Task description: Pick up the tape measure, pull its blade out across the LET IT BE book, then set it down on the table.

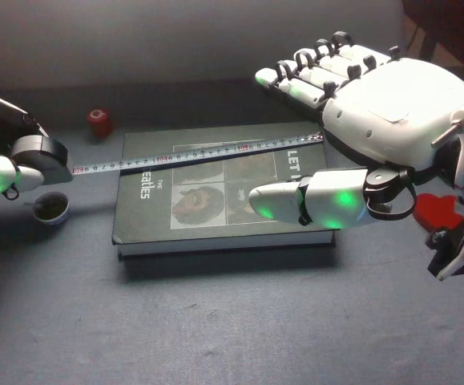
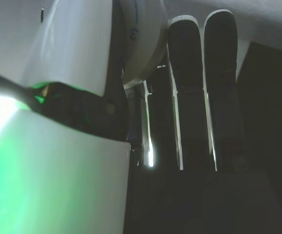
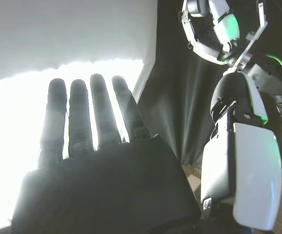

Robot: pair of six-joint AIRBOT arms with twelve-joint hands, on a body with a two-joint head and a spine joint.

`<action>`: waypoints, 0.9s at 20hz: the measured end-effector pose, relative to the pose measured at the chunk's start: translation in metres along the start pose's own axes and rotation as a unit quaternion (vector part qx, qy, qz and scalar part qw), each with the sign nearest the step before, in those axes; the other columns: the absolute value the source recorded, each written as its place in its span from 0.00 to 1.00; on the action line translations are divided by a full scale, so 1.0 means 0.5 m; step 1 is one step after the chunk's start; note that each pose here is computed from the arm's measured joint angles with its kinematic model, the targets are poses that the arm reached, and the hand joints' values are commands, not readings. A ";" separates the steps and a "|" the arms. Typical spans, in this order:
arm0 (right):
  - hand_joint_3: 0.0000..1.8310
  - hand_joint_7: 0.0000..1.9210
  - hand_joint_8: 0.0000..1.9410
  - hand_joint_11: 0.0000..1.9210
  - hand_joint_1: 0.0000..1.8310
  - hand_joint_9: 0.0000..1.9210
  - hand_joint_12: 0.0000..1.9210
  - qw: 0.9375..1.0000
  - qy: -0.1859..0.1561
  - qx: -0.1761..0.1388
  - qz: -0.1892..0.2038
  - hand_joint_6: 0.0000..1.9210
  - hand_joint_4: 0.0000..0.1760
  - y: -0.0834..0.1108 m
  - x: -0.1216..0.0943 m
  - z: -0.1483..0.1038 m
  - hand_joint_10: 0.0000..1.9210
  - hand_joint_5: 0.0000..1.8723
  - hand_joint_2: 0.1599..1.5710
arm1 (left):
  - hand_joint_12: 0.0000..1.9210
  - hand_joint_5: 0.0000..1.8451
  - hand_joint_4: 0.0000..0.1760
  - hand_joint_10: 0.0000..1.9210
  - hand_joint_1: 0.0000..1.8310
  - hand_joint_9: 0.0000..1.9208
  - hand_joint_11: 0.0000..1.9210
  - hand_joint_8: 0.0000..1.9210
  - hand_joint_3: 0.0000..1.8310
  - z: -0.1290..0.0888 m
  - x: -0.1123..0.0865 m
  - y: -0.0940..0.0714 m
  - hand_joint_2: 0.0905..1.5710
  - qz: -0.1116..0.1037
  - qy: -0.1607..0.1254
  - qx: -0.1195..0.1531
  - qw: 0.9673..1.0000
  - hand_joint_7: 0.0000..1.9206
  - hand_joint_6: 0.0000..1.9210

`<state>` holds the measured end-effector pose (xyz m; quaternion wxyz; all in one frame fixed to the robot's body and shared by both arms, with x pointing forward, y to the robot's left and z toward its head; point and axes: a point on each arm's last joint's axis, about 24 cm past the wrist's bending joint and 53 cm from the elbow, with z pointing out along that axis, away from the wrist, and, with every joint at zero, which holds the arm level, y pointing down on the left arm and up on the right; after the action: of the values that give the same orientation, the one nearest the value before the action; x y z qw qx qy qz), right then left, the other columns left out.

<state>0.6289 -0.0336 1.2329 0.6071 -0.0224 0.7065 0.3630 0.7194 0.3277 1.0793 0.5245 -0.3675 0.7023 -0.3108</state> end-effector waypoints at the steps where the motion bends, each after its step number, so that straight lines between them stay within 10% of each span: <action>1: 0.00 0.03 0.00 0.00 0.02 0.01 0.16 1.000 -0.001 -0.001 -0.001 0.00 0.00 0.001 0.000 0.000 0.00 0.02 0.60 | 0.61 0.56 0.00 0.67 0.75 0.46 0.38 0.50 0.00 0.000 0.000 0.000 0.68 0.000 0.000 0.000 1.000 0.52 0.38; 18: 0.00 0.04 0.00 0.00 0.04 0.02 0.17 1.000 -0.003 -0.003 -0.002 0.00 0.00 0.004 0.000 0.001 0.00 0.03 0.60 | 0.61 0.54 0.00 0.68 0.75 0.46 0.38 0.50 0.00 -0.082 0.068 -0.173 0.69 -0.014 0.028 0.058 0.998 0.53 0.41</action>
<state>0.6284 -0.0321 1.2339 0.6098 -0.0246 0.7038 0.3634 0.6903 0.2546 1.1435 0.5205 -0.3373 0.6923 -0.3690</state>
